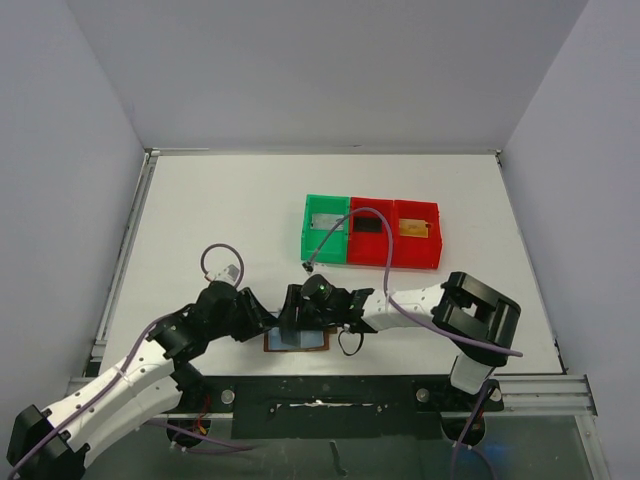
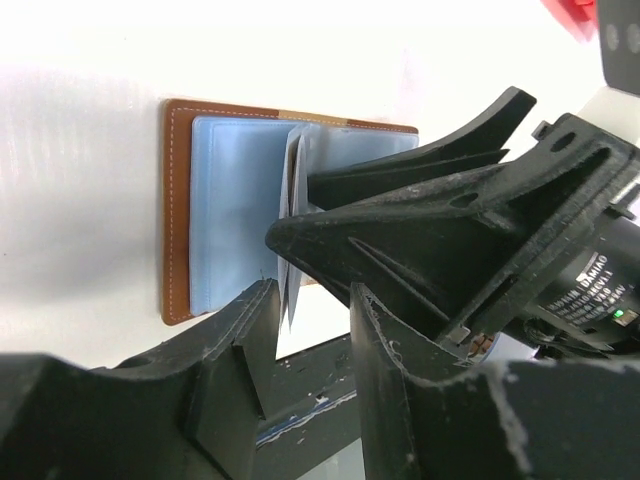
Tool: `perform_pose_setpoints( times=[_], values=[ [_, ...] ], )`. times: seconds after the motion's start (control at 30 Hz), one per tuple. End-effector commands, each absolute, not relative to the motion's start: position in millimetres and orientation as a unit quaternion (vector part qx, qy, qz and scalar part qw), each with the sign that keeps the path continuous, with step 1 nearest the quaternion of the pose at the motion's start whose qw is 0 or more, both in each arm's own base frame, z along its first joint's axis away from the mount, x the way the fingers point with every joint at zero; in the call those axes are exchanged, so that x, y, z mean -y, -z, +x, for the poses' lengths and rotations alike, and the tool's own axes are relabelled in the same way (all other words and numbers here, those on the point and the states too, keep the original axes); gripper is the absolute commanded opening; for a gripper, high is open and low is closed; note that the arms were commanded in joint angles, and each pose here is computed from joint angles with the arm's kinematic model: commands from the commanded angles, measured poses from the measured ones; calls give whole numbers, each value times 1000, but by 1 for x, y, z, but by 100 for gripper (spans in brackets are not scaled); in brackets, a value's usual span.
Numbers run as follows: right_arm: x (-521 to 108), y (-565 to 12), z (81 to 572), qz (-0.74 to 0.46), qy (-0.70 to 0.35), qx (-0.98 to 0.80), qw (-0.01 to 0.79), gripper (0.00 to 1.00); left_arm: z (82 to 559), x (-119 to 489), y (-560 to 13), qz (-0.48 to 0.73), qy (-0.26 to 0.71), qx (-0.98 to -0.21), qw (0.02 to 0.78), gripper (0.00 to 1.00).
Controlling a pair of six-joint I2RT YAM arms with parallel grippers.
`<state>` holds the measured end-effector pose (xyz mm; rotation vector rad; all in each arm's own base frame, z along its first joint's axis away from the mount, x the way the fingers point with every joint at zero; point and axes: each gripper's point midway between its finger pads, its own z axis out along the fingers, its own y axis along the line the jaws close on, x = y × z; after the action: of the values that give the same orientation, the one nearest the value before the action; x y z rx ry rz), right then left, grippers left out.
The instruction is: Take the credit cards out of the card holder
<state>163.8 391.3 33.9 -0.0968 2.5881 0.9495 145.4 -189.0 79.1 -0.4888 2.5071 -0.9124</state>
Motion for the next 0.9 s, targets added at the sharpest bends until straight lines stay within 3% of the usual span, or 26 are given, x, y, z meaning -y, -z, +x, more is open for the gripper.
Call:
perform_pose_setpoints(
  times=[0.0,0.7,0.87],
  values=[
    [-350,-6,160,-21,-268,-946,179,54,158,194,-106,-176,361,-879,256,34],
    [-342,-9,153,5,-311,-933,180,54,136,232,-78,-116,419,-881,184,31],
    [-344,-12,153,0,-316,-931,180,54,138,221,-67,-131,381,-895,190,31]
  ],
)
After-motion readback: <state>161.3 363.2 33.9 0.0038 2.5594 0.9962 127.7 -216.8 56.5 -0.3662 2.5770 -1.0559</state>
